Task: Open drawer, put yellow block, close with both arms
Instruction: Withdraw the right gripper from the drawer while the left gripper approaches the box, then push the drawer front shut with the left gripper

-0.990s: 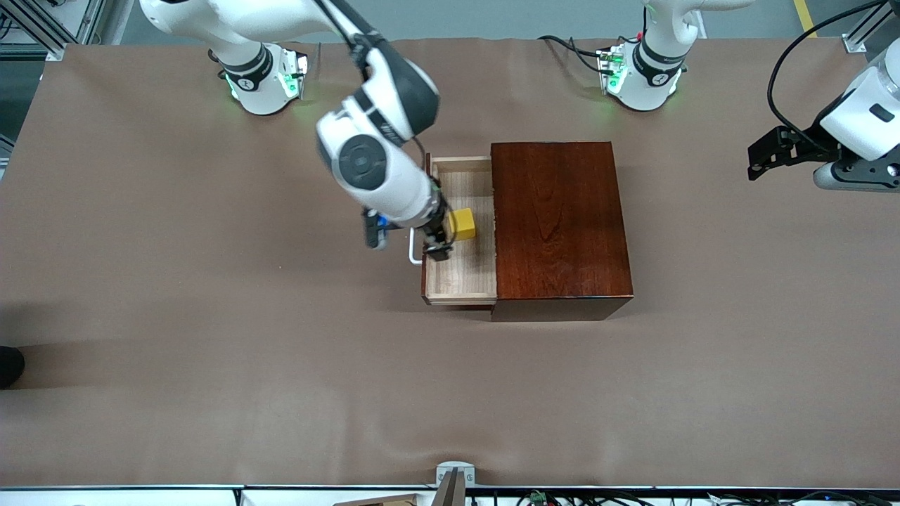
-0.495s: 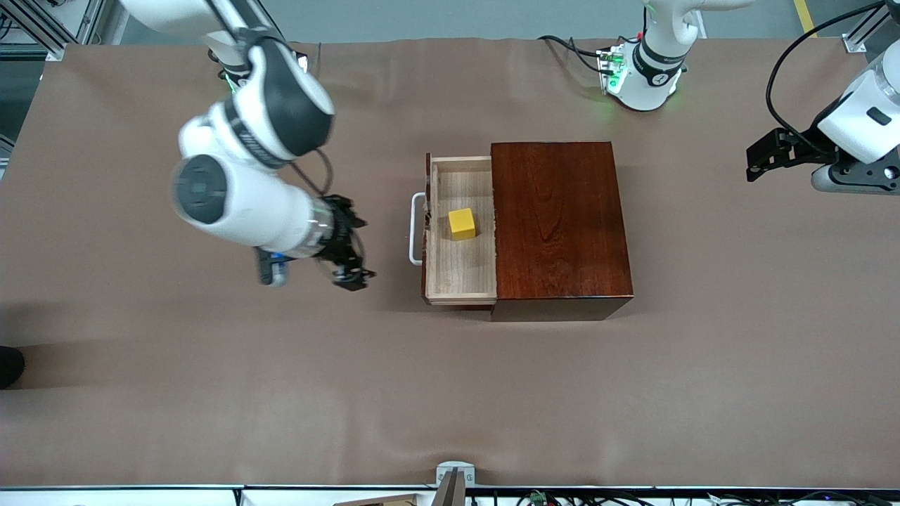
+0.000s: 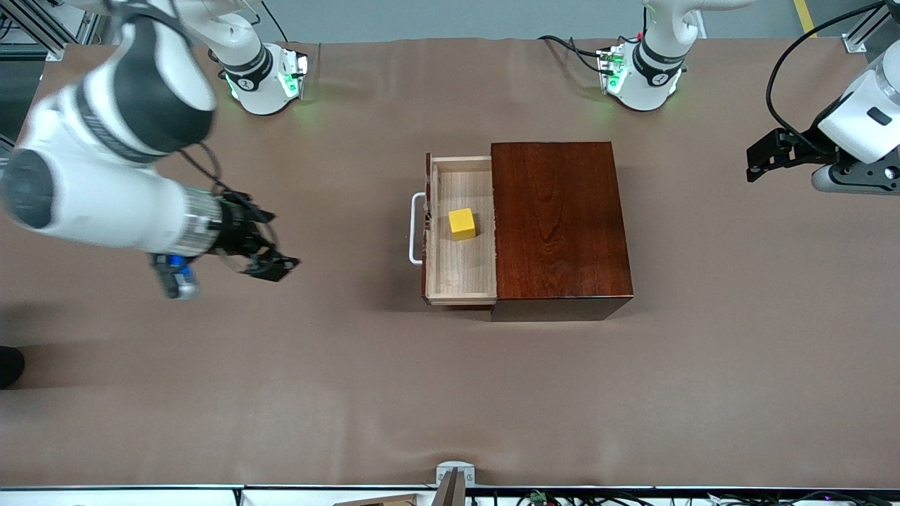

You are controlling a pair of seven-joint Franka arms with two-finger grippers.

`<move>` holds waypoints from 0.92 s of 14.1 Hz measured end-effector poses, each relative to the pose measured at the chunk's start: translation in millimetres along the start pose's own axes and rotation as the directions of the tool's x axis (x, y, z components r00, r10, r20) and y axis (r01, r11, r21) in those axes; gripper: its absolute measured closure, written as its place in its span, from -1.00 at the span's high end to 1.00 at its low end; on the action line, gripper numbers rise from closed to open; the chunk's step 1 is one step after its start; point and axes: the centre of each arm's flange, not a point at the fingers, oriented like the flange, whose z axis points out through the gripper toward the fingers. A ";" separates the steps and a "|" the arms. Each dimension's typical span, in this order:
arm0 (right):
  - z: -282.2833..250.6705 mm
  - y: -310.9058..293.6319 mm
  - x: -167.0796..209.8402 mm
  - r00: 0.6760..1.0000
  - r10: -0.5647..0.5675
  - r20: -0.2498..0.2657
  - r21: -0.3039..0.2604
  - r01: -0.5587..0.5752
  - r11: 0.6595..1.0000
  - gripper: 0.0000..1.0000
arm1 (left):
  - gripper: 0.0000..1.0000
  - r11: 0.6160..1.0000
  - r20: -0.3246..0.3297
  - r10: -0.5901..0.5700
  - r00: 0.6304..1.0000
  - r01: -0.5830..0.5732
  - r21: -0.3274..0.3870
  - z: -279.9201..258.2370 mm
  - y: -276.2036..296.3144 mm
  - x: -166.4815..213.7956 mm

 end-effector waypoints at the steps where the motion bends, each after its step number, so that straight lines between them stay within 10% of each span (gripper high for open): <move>1: -11.1 10.3 8.6 0.999 -0.033 0.002 -0.003 0.033 0.999 1.00 | 1.00 1.000 -0.001 0.000 1.000 0.000 0.000 -0.3 0.1 0.0; 9: -76.0 73.2 8.4 0.911 -0.402 -0.091 -0.148 0.387 0.910 1.00 | 1.00 0.986 -0.041 -0.164 0.986 0.163 -0.029 -21.1 165.2 -15.6; 13: -109.6 110.7 23.8 0.766 -0.639 -0.068 -0.208 0.616 0.760 1.00 | 1.00 0.941 0.025 -0.316 0.949 0.316 -0.116 9.9 289.6 -8.7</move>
